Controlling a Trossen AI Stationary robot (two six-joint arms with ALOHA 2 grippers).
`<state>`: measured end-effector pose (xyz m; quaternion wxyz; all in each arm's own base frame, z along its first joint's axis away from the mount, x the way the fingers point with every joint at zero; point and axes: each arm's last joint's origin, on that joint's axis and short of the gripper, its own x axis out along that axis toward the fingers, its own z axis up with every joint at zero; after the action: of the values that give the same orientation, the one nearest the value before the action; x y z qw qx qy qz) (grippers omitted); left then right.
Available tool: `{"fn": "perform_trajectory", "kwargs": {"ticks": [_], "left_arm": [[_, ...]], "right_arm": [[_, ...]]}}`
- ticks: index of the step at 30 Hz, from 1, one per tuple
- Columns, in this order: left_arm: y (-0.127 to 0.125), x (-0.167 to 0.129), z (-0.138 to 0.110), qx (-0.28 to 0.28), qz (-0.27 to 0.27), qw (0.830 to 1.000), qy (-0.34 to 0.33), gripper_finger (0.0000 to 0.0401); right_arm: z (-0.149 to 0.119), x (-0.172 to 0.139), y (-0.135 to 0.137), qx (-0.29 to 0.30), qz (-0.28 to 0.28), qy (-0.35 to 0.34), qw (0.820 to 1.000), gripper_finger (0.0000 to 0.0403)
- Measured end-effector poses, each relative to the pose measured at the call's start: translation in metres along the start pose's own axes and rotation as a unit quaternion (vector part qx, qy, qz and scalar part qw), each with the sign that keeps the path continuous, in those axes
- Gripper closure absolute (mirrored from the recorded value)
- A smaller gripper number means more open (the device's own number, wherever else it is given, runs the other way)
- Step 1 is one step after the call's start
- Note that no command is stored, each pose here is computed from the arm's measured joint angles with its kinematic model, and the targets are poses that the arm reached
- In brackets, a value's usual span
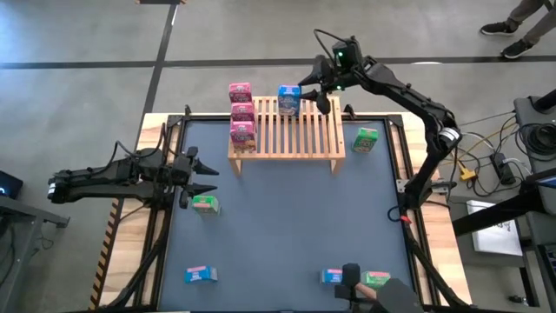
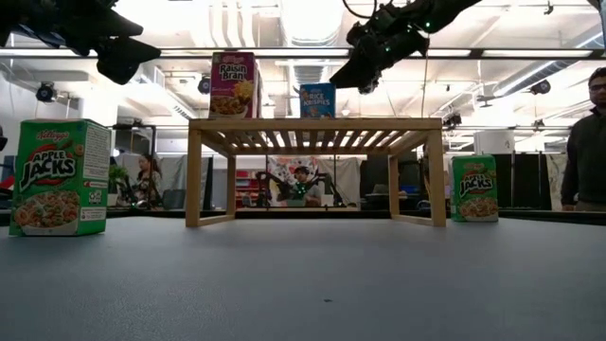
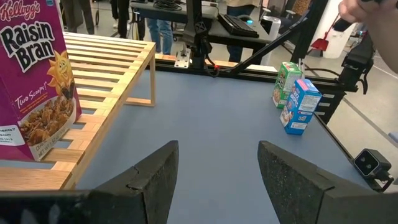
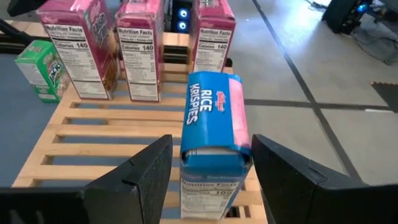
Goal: Stack cereal on shelf
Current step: Put the top middle blue cereal box on the shelf, then put the left blue cereal box on the shelf aligned with the other blue cereal box
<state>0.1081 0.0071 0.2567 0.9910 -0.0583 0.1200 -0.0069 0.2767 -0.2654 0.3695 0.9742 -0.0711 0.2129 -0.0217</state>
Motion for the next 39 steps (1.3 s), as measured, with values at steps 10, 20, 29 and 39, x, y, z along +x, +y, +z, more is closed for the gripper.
{"fn": "perform_trajectory", "kwargs": {"ticks": [10,20,29,39], "left_arm": [[0.000,0.000,0.000,0.000,0.000,1.000,0.001,0.0198],[0.000,0.001,0.000,-0.038,0.000,0.999,0.003,0.0198],[-0.005,-0.004,0.014,-0.068,-0.042,0.996,0.027,0.0198],[-0.026,0.004,0.028,-0.071,-0.071,0.993,0.067,0.0198]], "right_arm": [[0.016,-0.035,0.028,0.038,-0.005,0.037,0.999,0.0193],[0.017,-0.031,0.105,0.016,-0.006,0.075,0.997,0.0193],[0.002,-0.020,0.195,-0.027,-0.007,0.030,0.999,0.0193],[-0.029,-0.028,0.268,-0.023,-0.002,-0.055,0.998,0.0193]]}}
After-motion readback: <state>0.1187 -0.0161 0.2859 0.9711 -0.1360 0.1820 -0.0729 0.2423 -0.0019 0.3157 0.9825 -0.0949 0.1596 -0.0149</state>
